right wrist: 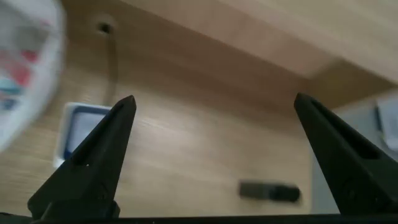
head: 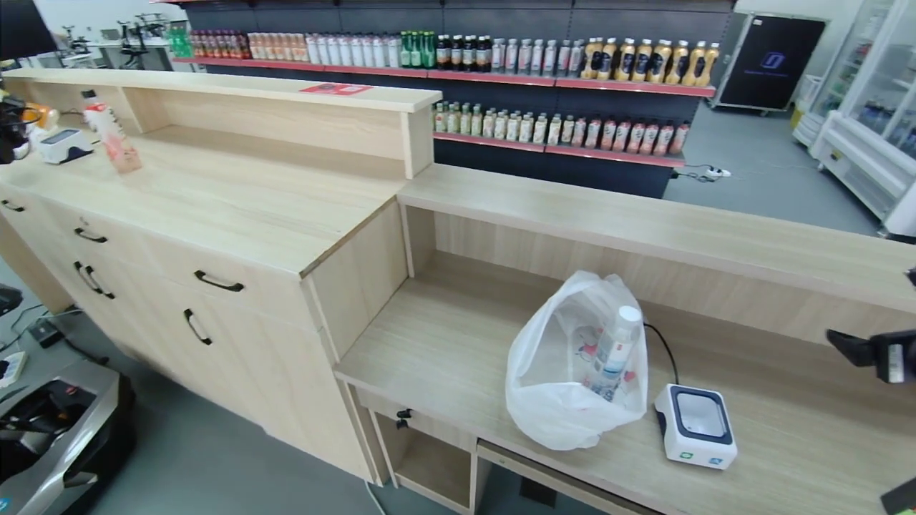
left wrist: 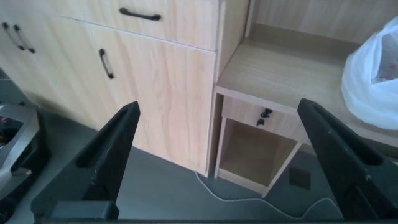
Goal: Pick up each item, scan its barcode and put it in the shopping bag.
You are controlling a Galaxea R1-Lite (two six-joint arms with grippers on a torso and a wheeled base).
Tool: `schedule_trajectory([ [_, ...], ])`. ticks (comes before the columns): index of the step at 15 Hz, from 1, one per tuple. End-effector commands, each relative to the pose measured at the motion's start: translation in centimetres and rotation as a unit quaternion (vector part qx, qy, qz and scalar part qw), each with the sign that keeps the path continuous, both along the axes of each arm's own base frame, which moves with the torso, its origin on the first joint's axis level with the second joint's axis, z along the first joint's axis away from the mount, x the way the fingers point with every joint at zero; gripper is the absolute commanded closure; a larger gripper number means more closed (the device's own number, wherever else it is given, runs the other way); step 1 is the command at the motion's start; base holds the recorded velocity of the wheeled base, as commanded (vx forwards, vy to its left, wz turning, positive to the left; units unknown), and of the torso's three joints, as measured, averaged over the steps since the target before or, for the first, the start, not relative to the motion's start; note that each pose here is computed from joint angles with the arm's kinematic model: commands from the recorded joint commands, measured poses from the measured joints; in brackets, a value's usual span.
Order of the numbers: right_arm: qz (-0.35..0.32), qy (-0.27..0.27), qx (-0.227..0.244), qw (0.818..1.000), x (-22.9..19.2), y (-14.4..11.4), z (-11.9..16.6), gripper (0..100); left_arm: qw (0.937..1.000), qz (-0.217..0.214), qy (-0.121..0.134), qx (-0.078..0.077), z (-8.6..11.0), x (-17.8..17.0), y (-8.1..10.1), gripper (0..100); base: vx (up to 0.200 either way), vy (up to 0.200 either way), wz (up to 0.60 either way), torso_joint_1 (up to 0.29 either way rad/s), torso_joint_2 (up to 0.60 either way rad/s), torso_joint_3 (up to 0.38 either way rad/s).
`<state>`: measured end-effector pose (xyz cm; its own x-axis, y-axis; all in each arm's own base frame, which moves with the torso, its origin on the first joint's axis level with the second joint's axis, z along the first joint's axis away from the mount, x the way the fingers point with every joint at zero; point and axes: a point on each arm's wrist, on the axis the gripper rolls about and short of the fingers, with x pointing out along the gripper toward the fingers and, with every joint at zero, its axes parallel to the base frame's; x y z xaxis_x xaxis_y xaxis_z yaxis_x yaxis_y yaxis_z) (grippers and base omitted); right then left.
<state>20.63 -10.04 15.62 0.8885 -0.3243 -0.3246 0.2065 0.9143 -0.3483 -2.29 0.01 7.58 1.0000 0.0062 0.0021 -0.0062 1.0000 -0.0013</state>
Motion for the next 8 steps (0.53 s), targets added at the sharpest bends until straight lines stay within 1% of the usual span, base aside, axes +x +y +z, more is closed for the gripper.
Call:
schedule_trajectory([
  [1,-0.173,0.040,-0.015,0.984,-4.4,-2.5,0.3,0,1.0000,0.001,0.000,0.000,0.0,0.0,0.0,0,0.000,0.000,-0.60,0.017,0.01,0.002],
  [2,-0.207,0.053,-0.010,0.977,-4.7,-3.0,0.0,0,1.0000,0.001,0.000,0.000,0.0,0.0,0.0,0,0.000,0.000,-0.60,0.017,0.00,0.007],
  [3,-0.271,0.073,0.003,0.960,-5.5,-3.9,-0.7,0,1.0000,0.001,0.000,0.000,0.0,0.0,0.0,0,0.000,0.000,-0.60,0.002,0.00,0.002],
  [4,-0.314,0.094,0.009,0.945,-6.0,-4.6,-1.4,0,1.0000,0.001,0.000,0.000,0.0,0.0,0.0,0,0.000,0.000,-0.60,-0.002,0.00,0.002],
  [5,-0.322,0.093,0.020,0.942,-6.0,-4.9,-1.6,0,1.0000,0.001,0.000,0.000,0.0,0.0,0.0,0,0.000,0.000,0.00,0.000,0.00,0.000],
  [6,-0.337,0.107,0.044,0.934,-5.8,-5.7,-2.7,0,1.0000,0.001,0.000,0.000,0.0,0.0,0.0,0,0.000,0.000,0.00,0.000,0.00,0.000],
  [7,-0.341,0.119,0.050,0.931,-5.4,-6.5,-3.6,0,1.0000,0.001,0.000,0.000,0.0,0.0,0.0,0,0.000,0.000,0.00,0.000,0.00,0.000],
  [8,-0.341,0.119,0.050,0.931,-5.4,-6.5,-3.6,0,1.0000,0.001,0.000,0.000,0.0,0.0,0.0,0,0.000,0.000,0.00,0.000,0.00,0.000],
])
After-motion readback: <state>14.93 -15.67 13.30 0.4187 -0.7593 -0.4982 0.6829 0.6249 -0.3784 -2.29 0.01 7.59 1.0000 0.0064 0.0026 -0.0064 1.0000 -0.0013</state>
